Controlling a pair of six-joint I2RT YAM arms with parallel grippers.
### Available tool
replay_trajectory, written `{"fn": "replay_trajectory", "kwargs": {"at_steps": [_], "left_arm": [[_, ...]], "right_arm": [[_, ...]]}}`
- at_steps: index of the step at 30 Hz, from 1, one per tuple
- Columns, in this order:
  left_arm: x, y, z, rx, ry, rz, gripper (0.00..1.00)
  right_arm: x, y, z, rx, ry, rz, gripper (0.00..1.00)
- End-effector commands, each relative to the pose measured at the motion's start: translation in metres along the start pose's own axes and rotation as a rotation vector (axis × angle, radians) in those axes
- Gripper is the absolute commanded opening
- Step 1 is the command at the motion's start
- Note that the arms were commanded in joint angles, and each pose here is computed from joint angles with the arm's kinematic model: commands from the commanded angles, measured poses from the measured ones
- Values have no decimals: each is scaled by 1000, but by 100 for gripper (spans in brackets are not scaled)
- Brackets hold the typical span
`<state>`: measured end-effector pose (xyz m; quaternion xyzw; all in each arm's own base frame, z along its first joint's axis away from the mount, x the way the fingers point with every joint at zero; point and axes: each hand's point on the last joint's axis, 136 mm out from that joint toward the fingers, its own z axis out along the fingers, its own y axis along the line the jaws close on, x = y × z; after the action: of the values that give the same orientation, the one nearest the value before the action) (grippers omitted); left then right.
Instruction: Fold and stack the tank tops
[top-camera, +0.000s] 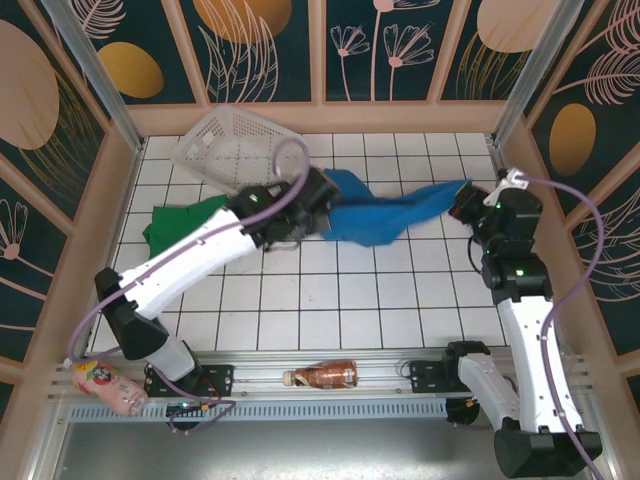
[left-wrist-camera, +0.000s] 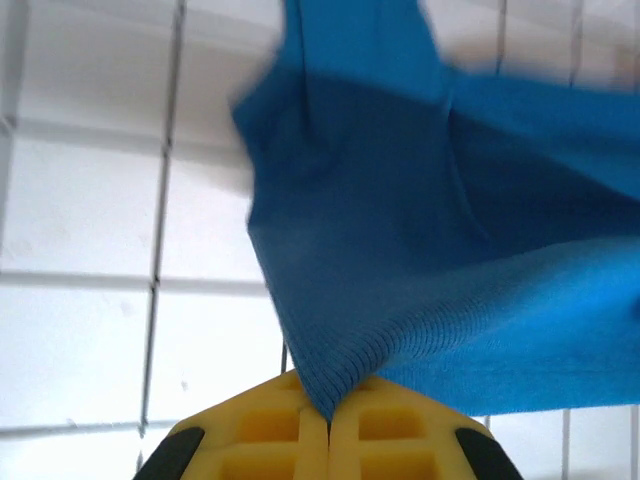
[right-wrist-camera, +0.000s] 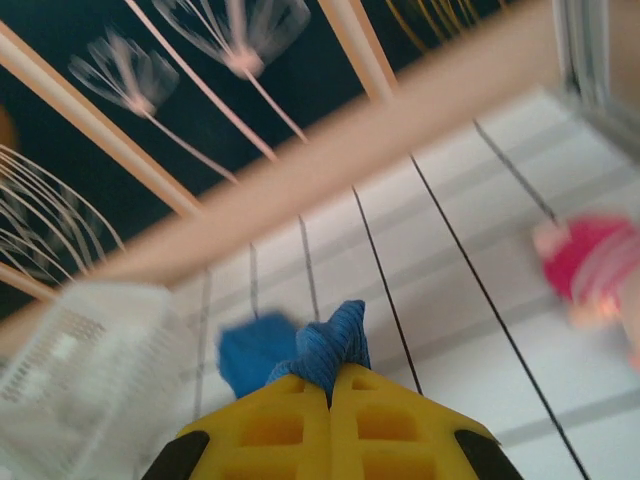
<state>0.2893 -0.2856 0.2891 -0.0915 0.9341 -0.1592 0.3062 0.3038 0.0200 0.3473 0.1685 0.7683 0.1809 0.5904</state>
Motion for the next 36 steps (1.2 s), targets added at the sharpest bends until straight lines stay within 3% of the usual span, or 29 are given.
{"fn": "replay_trajectory", "kwargs": {"at_steps": [1, 4, 10, 14, 17, 23, 30, 33, 36], "left_arm": [[-66, 36, -48, -186, -171, 169, 2], [-117, 21, -80, -166, -314, 194, 2], [-179, -1, -116, -97, -529, 225, 2], [-219, -9, -117, -62, -688, 217, 2], [-251, -19, -98, 5, -765, 213, 2], [-299, -62, -53, 126, -839, 275, 3], [-332, -70, -53, 264, -939, 239, 2], [-333, -73, -56, 321, -924, 273, 3], [-315, -73, -39, 331, -815, 318, 3]], "right_arm": [[-92, 35, -38, -64, -312, -93, 0], [-132, 62, -59, -137, -431, -124, 0], [-179, 97, -84, -237, -590, -189, 0], [-186, 94, -61, -197, -599, -209, 0], [-185, 82, -25, -144, -574, -207, 0], [-191, 70, 32, -178, -517, -161, 0], [-216, 78, 52, -217, -417, -142, 0], [-203, 71, 49, -180, -343, -117, 0], [-176, 57, 36, -125, -261, -67, 0]]}}
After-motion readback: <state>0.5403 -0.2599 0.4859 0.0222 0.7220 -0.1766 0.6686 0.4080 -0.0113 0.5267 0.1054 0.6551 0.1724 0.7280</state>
